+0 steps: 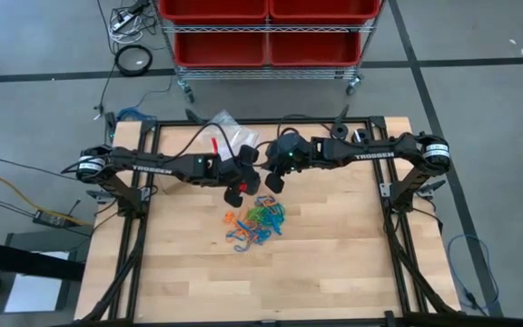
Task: Sort rubber bands
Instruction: Open the right transparent zip bag
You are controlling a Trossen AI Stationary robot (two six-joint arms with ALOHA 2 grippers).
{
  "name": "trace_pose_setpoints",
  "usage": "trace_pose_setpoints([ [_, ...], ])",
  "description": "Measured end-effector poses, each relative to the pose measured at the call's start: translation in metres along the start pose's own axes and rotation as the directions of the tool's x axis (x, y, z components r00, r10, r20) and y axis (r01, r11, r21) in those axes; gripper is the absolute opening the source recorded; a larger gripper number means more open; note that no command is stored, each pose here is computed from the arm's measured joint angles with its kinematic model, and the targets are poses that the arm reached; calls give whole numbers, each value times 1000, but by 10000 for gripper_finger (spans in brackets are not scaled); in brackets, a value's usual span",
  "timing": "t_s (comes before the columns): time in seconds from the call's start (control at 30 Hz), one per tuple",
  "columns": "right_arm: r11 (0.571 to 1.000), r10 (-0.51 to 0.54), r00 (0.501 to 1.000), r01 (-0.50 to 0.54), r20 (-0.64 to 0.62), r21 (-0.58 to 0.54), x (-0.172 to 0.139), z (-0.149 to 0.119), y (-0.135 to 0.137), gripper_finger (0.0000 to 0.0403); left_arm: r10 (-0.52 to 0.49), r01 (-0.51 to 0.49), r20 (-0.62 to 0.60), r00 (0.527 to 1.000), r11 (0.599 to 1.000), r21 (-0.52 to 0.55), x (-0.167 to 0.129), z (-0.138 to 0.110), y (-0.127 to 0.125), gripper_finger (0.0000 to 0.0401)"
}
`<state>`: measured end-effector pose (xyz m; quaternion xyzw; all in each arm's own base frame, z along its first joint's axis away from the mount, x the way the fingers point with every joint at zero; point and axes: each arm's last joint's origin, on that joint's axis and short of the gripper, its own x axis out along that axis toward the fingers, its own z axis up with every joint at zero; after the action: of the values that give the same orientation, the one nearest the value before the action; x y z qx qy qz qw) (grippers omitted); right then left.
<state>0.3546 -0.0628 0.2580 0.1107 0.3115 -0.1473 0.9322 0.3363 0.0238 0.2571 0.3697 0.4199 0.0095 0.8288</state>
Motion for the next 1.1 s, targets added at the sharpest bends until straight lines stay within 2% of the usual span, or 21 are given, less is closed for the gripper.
trace_pose_setpoints([
  [0.1,999,-35,999,34,3,29,0,0,-4,0,-29,29,3,1000,999,35,-1,2,-5,5],
  [0.3,997,-38,999,36,32,62,0,4,-8,0,-71,69,19,997,992,102,-5,7,-14,3],
  [0.57,996,-46,998,43,46,72,0,5,-8,0,-86,82,32,996,991,102,-5,9,-16,4],
  [0.67,996,-48,997,44,54,71,0,6,-8,0,-80,77,41,996,994,71,-5,10,-16,5],
  [0.8,998,-46,997,43,64,48,0,7,-8,0,-61,62,53,997,998,-23,-4,10,-12,5],
  [0.93,998,-44,997,41,66,41,0,7,-8,0,-82,93,106,991,990,-103,-7,7,-4,5],
  [1.1,999,-42,997,40,72,24,0,8,-8,0,-107,128,160,981,984,-123,-10,6,1,3],
])
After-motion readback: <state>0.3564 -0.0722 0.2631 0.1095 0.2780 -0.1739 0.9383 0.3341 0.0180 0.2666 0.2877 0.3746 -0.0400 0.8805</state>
